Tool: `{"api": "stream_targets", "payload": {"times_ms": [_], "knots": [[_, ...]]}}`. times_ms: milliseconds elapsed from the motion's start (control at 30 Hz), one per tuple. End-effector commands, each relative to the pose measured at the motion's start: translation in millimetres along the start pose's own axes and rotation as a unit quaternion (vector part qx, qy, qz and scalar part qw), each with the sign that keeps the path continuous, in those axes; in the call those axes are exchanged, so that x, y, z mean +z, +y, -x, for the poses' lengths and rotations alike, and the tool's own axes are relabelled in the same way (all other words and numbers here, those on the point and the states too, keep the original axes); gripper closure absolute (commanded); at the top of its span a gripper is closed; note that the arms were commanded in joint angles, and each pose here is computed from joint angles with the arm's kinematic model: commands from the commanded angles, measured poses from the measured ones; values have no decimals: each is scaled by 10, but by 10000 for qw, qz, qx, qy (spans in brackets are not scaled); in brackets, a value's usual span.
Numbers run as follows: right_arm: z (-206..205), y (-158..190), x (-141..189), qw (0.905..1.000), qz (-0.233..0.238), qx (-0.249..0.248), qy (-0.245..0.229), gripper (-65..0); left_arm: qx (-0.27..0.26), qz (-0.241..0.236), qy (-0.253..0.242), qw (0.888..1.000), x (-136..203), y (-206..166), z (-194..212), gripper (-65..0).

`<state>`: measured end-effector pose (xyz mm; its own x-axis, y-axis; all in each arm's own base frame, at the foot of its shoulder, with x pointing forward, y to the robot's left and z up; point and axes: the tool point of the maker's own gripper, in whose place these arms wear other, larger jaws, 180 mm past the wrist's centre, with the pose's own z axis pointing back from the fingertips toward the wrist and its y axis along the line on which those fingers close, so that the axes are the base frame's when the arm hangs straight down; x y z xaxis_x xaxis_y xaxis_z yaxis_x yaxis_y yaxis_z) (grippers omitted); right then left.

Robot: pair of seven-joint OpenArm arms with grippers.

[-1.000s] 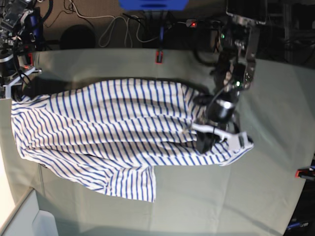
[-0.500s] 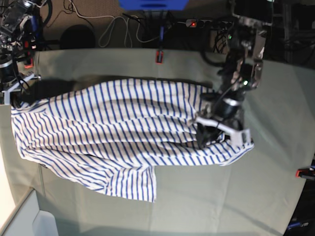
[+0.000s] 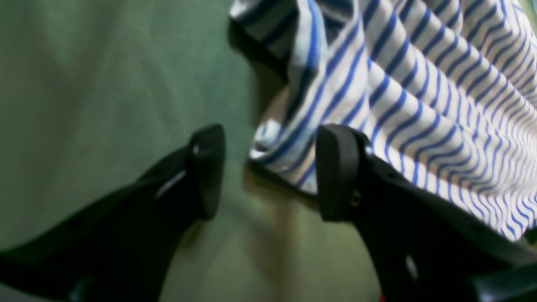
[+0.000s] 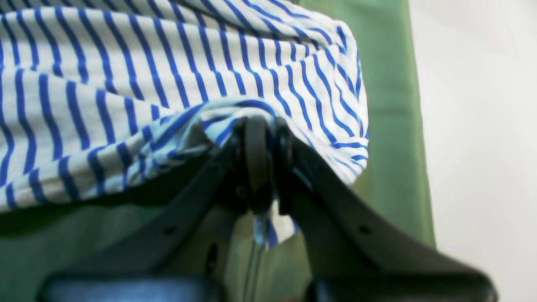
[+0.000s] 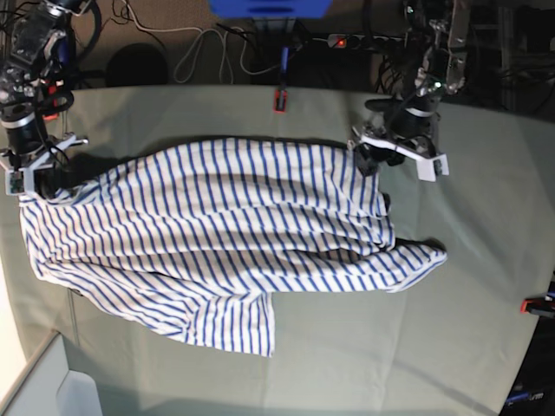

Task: Layout the t-shirt on the table in an organized manner, then fold the t-shirt properly
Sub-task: 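Grasp the shirt hem corners with both grippers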

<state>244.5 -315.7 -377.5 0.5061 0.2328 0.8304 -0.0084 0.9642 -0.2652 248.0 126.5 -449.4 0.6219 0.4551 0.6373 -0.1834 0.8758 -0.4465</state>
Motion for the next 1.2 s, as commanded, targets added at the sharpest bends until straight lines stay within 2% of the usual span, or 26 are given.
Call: {"api": "stream_targets", "payload": {"times_ms": [0, 100, 167, 233, 300, 333, 400, 467, 667, 933, 1033, 1067, 1167], "knots": [[-148, -72, 13, 9996, 6, 78, -258, 0, -47, 155, -201, 9997, -49, -98, -143, -335], [-143, -71, 12, 9997, 3, 74, -252, 0, -119, 249, -35, 9996, -192, -186, -70, -332], [-143, -71, 12, 9997, 3, 74, -252, 0, -171, 365, 5, 9992, -274, -293, -78, -303], [-141, -76, 14, 9997, 11, 72, -251, 0, -228, 495, -4, 9985, -325, -403, -114, -201], [-140, -81, 15, 9997, 18, 70, -250, 0, -294, 616, -81, 9976, -370, -513, -206, -41], [-140, -81, 15, 9997, 18, 70, -250, 0, -322, 655, -80, 9973, -391, -558, -237, 0], [-138, -87, 17, 9997, 25, 68, -249, 0, -368, 749, -186, 9963, -434, -651, -361, -18], [-138, -87, 17, 9997, 25, 68, -249, 0, -392, 800, -286, 9956, -458, -702, -465, 0], [-165, -81, 2, 9996, 18, 68, -281, 0, -358, 1002, -664, 9921, -550, -951, -844, 0], [-219, -94, -22, 9994, 30, 77, -342, 0, -222, 1048, -912, 9901, -852, -1161, -1308, 0], [-242, -130, -19, 9993, 67, 100, -365, 0, -123, 1084, -1129, 9876, -745, -1157, -1474, 0], [-241, -130, -15, 9993, 67, 106, -364, 0, -40, 1108, -1049, 9883, -683, -1132, -1436, 0], [-309, -210, 27, 9986, 183, 132, -469, 0, 509, 1188, -945, 9871, -455, -963, -1469, 0]]}}
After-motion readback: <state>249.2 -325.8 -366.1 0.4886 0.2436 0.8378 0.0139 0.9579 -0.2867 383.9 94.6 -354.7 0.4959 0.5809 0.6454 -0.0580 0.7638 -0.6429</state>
